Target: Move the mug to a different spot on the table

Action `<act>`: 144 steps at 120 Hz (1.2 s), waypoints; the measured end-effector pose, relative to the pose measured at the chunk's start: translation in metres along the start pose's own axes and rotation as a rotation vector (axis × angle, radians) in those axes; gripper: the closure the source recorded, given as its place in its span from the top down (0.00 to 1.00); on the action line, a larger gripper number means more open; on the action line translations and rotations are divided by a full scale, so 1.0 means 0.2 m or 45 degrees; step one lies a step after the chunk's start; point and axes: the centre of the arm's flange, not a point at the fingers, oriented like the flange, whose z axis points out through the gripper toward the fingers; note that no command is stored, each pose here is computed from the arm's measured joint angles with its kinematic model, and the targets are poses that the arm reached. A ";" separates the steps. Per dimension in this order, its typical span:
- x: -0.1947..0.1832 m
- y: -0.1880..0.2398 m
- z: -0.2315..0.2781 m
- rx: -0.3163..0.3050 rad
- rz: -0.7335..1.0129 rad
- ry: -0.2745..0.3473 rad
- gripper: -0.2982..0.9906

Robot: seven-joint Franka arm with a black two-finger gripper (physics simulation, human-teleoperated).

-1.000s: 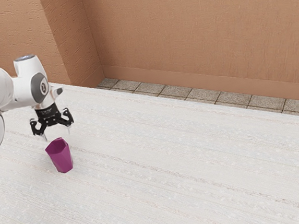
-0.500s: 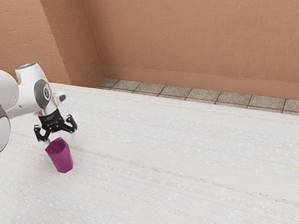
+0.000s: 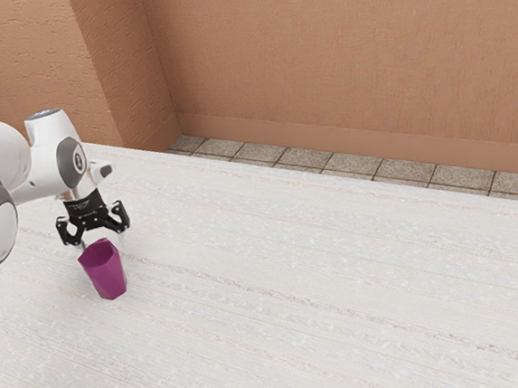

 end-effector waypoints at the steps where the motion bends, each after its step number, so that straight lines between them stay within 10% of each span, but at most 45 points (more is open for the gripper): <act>1: 0.00 0.00 0.00 0.000 0.000 0.000 0.70; 70: -0.02 -0.01 0.01 -0.081 -0.074 -0.059 0.34; 144: -0.06 0.06 -0.22 -0.155 -0.064 -0.059 0.21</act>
